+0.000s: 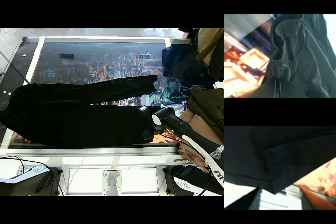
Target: Fold the clothes and pants, and hang the long-sleeved shirts on hangers.
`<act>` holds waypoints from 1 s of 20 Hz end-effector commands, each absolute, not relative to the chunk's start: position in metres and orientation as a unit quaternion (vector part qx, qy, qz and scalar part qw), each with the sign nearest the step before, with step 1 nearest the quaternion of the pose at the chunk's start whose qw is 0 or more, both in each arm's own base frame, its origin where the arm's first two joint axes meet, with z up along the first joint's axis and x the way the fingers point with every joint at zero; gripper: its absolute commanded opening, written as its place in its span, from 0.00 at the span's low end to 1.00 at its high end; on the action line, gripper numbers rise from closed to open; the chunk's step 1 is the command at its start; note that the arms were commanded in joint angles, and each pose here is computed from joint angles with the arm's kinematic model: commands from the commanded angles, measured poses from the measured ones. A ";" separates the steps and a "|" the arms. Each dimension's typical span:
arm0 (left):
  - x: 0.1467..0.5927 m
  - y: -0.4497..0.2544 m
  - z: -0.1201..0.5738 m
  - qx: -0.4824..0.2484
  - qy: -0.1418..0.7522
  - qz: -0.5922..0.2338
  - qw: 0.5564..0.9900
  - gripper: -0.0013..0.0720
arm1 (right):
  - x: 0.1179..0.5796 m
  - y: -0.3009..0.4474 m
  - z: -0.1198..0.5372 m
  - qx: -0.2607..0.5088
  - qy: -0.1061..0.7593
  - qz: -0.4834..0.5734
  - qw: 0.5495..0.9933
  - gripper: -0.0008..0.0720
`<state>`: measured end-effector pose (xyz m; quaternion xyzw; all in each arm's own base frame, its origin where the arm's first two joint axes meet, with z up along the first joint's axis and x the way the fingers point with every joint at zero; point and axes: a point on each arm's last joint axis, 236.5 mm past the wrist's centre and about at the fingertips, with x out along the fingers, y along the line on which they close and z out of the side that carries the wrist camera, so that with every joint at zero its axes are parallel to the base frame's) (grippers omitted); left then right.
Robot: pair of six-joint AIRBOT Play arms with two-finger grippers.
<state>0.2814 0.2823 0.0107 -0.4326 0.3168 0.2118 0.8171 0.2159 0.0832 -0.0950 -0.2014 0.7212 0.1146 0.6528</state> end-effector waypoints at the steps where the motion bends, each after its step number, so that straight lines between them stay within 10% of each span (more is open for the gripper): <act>1: 0.281 0.283 0.011 -0.432 0.316 0.212 0.817 0.03 | 0.216 0.075 -0.098 -0.212 0.720 0.102 0.653 0.56; 8: 0.281 0.283 0.011 -0.431 0.317 0.212 0.818 0.03 | 0.224 0.074 -0.098 -0.213 0.709 0.093 0.666 0.11; 10: 0.281 0.283 0.011 -0.431 0.317 0.212 0.818 0.03 | 0.227 0.075 -0.098 -0.209 0.706 0.092 0.671 0.24; 11: 0.281 0.283 0.011 -0.431 0.317 0.212 0.818 0.03 | 0.227 0.075 -0.099 -0.203 0.707 0.091 0.672 0.66; 20: 0.281 0.283 0.011 -0.431 0.317 0.212 0.818 0.03 | 0.209 0.045 -0.112 -0.153 0.739 0.022 0.656 0.62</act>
